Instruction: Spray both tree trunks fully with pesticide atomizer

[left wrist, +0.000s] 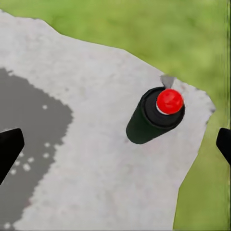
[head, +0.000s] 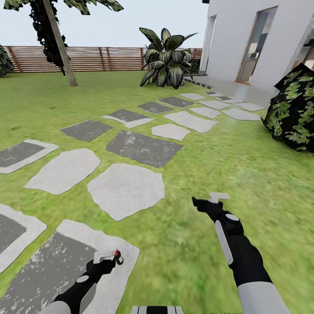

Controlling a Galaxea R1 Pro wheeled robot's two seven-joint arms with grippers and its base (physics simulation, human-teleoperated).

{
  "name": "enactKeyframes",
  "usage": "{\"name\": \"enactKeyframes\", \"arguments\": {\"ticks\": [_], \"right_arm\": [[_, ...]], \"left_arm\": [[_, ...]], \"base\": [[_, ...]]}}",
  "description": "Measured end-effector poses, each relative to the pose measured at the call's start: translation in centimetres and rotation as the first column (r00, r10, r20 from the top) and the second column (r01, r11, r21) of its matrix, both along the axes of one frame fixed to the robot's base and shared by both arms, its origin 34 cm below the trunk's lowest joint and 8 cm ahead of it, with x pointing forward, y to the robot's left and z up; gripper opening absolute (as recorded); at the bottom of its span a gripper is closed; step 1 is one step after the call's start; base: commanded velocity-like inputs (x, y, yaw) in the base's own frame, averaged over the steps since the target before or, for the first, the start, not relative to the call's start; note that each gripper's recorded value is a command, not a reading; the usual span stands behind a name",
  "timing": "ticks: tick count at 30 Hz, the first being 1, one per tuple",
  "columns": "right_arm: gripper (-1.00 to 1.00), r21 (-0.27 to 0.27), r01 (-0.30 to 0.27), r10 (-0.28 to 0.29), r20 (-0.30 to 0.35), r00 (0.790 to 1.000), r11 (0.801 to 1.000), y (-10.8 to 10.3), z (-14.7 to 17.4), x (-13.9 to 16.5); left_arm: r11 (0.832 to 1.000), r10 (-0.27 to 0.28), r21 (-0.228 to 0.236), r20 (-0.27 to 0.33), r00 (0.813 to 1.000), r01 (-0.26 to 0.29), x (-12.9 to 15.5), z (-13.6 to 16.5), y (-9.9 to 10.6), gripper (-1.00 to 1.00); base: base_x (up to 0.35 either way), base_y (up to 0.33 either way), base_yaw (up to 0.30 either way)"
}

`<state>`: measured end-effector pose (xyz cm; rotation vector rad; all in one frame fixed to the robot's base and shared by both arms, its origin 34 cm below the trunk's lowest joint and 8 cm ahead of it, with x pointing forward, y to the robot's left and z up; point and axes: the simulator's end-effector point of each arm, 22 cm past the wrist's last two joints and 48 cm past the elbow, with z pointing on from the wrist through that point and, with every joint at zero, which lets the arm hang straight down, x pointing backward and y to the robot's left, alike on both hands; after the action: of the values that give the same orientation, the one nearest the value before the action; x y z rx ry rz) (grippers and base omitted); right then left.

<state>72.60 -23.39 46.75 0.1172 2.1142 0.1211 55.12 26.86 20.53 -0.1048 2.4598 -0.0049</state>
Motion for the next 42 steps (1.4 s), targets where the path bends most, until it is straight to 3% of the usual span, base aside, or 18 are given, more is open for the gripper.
{"name": "enactKeyframes", "arguments": {"ticks": [8,28,36,42], "right_arm": [[1.0,0.004,0.018,-0.018,-0.006,1.0,1.0,-0.8,-0.4,0.0],[1.0,0.005,0.018,-0.018,0.007,1.0,1.0,-0.7,0.2,0.1],[1.0,0.005,0.018,-0.018,0.006,1.0,1.0,-0.7,0.1,0.1],[1.0,0.005,0.019,-0.019,-0.01,1.0,1.0,-0.8,-0.8,0.0]], "left_arm": [[1.0,-0.002,-0.005,0.04,0.999,0.002,1.5,0.9,-0.5,1.0],[1.0,-0.015,-0.001,0.074,0.997,0.016,2.1,1.5,-0.9,1.0],[1.0,-0.01,0.005,0.155,0.988,0.01,2.7,2.4,-0.7,1.0],[1.0,-0.012,0.009,0.155,0.988,0.011,2.3,1.8,-0.6,1.0]], "base": [[0.011,0.0,-0.184],[0.094,0.0,-0.004],[0.006,0.0,0.0],[0.0,0.0,0.0]]}}
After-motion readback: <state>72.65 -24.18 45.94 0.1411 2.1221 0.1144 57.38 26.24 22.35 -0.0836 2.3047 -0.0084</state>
